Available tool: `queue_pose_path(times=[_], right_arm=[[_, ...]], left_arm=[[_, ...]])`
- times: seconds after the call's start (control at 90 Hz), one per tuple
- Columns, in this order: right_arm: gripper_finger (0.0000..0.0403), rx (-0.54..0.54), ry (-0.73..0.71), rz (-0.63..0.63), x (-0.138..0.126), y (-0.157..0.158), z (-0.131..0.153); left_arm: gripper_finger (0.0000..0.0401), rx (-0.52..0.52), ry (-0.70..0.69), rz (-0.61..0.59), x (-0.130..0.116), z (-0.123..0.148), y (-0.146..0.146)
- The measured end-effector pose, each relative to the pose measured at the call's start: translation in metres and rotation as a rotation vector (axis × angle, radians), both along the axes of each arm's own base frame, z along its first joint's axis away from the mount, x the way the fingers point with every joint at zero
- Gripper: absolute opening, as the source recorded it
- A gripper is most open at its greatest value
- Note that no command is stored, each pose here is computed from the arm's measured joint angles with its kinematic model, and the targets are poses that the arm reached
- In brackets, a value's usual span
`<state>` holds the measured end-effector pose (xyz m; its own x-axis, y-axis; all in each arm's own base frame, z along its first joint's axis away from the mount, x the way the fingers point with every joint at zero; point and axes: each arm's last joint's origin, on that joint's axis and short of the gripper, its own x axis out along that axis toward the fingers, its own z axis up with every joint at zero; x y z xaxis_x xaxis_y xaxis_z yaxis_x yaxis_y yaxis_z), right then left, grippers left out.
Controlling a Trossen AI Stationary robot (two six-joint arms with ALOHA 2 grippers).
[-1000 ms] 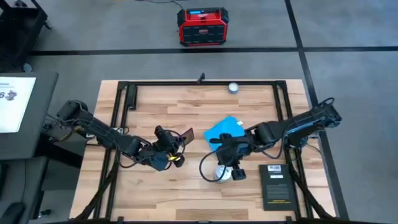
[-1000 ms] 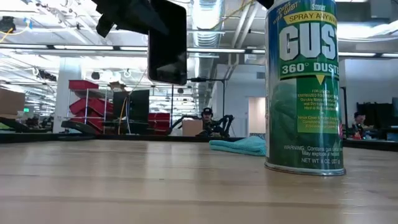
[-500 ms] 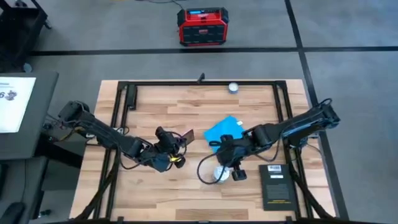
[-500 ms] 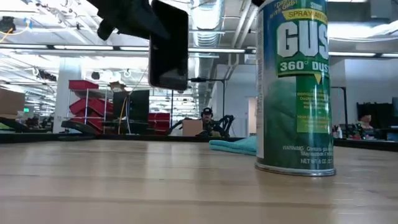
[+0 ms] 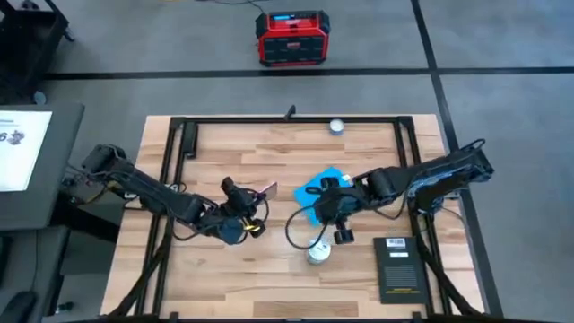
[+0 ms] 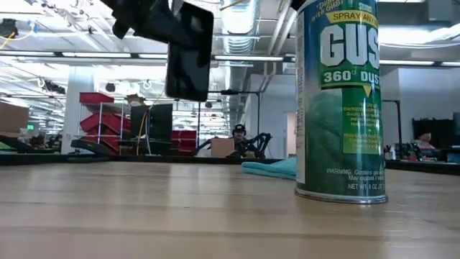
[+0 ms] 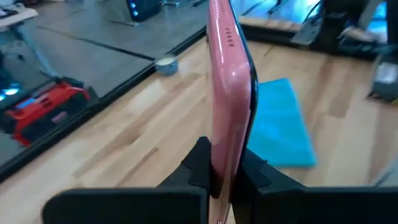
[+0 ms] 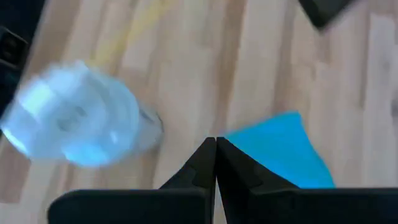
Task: Apply microfiber cloth
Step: Wipe the device with a microfiber cloth
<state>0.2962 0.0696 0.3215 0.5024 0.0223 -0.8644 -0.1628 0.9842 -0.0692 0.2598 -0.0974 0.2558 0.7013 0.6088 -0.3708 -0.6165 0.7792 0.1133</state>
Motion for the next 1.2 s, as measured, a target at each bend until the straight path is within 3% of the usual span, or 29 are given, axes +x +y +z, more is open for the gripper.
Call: queue_pose_path(times=[0.167, 0.389, 0.656, 0.911, 1.2], right_arm=[[0.0, -0.056, 0.044, -0.084, -0.016, -0.012, 0.007], [0.0, 0.0, -0.101, -0.077, -0.045, -0.013, 0.015], [0.0, 0.116, -0.313, -0.149, -0.09, -0.026, -0.028], [0.0, 0.21, -0.52, -0.205, -0.113, -0.035, -0.072], [0.0, 0.194, -0.383, -0.299, -0.099, -0.046, -0.113]], left_arm=[[0.0004, 0.034, 0.044, 0.01, -0.002, -0.002, 0.003], [0.0004, 0.073, 0.069, -0.008, -0.007, 0.001, 0.003], [0.0004, 0.081, 0.094, -0.057, -0.018, 0.002, 0.006], [0.0004, 0.082, 0.079, -0.126, -0.028, -0.001, 0.018], [0.0004, 0.047, 0.06, -0.169, -0.027, -0.016, 0.043]])
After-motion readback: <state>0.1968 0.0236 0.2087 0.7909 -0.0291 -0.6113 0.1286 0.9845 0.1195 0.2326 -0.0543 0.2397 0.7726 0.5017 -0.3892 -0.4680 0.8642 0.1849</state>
